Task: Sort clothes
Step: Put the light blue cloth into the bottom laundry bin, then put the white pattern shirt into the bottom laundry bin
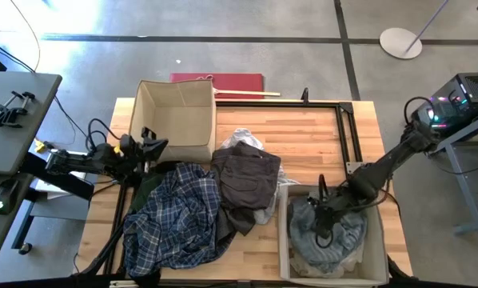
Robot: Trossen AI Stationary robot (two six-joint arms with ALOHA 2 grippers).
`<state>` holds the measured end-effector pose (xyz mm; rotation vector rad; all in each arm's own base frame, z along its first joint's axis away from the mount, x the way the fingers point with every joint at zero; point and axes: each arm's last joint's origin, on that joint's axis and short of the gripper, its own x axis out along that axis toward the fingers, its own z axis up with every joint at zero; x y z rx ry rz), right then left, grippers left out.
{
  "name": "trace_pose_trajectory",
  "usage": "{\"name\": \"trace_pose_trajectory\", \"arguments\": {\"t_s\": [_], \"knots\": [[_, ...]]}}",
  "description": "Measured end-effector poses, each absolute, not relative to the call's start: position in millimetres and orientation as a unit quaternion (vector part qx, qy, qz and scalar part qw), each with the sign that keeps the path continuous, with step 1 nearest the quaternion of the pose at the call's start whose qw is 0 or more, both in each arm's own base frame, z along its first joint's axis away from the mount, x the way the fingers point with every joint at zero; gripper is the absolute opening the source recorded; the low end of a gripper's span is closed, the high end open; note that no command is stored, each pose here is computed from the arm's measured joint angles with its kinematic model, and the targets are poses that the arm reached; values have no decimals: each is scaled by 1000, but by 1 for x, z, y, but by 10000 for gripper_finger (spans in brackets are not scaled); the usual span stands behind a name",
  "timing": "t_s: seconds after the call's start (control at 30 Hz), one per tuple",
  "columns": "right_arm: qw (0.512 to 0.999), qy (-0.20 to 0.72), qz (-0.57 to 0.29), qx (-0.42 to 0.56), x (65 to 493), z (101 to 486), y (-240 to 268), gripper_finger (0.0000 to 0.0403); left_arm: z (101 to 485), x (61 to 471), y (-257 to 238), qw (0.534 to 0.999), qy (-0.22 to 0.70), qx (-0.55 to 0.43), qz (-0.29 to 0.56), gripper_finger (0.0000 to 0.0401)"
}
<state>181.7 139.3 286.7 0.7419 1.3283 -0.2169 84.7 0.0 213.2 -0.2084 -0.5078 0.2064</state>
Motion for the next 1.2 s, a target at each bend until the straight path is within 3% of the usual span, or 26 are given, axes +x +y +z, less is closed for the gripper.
{"name": "trace_pose_trajectory", "arguments": {"t_s": [0.23, 0.3, 0.4, 0.63, 0.83, 0.97, 1.2], "knots": [[868, 434, -31, 239, 180, 362, 154, 139, 214, 84, -2, 958, -257, -109, 66, 0], [913, 360, -51, 185, 178, 378, 154, 139, 214, 85, -2, 959, -254, -109, 63, 0], [943, 275, -115, 146, 177, 392, 149, 139, 218, 91, -4, 967, -225, -119, 36, 0], [934, 289, -175, 114, 201, 391, 115, 139, 272, 128, -13, 990, -123, -61, 43, 0], [920, 335, -178, 99, 222, 383, 94, 139, 344, 190, -9, 980, 55, -13, 192, 0], [913, 361, -166, 91, 229, 378, 91, 139, 379, 243, 5, 954, 187, 38, 231, 1], [900, 396, -163, 80, 222, 371, 96, 139, 386, 336, 47, 907, 336, 102, 234, 43]]}}
